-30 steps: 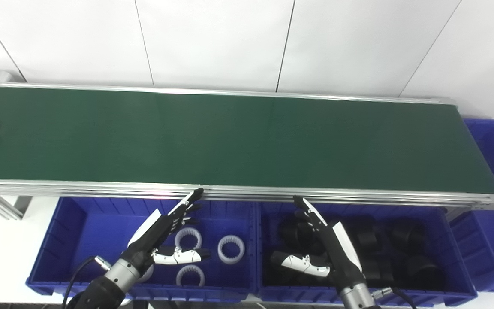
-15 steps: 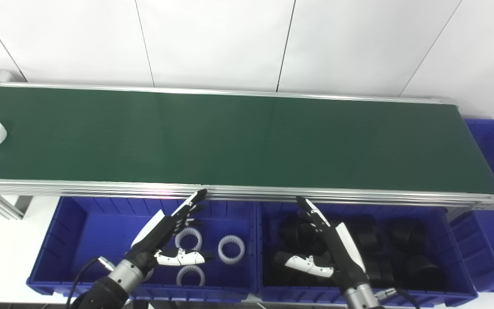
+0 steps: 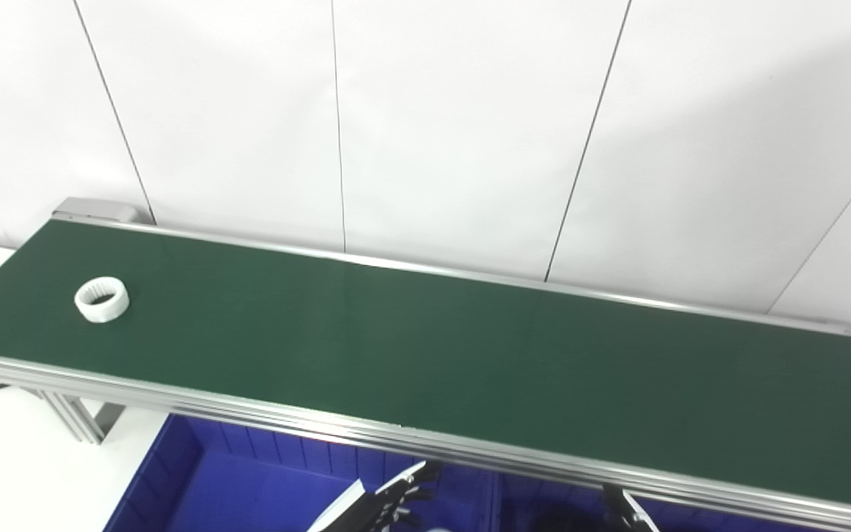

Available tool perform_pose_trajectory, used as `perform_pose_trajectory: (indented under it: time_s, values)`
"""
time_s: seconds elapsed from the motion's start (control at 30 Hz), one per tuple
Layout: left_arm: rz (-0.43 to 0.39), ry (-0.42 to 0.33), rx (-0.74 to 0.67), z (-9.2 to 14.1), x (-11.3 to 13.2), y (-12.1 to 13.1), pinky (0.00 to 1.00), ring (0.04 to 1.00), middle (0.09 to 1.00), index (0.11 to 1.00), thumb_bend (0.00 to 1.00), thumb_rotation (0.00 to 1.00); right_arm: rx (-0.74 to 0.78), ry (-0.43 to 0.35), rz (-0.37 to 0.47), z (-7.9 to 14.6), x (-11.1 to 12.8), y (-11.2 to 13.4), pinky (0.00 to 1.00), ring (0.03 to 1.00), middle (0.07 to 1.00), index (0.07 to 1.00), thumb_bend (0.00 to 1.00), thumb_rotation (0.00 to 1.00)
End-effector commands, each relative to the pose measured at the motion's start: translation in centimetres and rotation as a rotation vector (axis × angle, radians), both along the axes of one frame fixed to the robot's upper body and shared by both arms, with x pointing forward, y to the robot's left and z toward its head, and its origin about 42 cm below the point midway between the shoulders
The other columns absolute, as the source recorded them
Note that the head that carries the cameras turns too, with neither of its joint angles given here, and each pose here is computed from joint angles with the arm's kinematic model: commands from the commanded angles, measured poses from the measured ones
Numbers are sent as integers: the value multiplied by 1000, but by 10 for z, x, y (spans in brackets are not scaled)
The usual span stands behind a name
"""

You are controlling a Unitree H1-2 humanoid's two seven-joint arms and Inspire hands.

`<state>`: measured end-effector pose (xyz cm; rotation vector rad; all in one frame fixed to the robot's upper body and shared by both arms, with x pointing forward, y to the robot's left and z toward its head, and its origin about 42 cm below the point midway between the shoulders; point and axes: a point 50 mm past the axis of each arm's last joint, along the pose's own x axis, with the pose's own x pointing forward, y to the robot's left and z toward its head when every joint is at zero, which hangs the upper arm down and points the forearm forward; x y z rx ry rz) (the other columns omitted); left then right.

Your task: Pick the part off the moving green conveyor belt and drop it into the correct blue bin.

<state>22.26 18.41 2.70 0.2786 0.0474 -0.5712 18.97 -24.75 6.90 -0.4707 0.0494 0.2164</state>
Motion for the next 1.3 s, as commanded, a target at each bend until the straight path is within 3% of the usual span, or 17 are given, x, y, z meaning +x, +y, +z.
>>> perform_pose_trajectory:
  time_s: [0.0,0.6,0.73,0.97,1.13,1.27]
  values:
    - [-3,-76,-28,11,9,-5,753,901,961,951,821,256,22,-69,15,8,0,0,801,886,914,939,698,321]
    - [0,-106,-26,7,9,-3,727,890,954,956,834,275,22,-67,12,5,-1,-1,790,880,911,933,717,293]
    - [-14,-224,59,10,7,-3,698,851,917,924,832,255,24,-64,11,5,-1,-1,786,885,913,933,723,303]
    - [35,-320,57,25,4,-5,684,815,881,891,834,241,28,-76,10,4,1,-2,791,872,905,921,728,278]
    - [92,-368,-47,45,3,-9,682,817,878,870,838,230,28,-79,8,3,1,-2,787,868,903,923,721,257]
    - [110,-423,-81,61,5,-11,684,823,880,876,833,287,32,-81,10,2,3,-1,790,870,908,926,716,250]
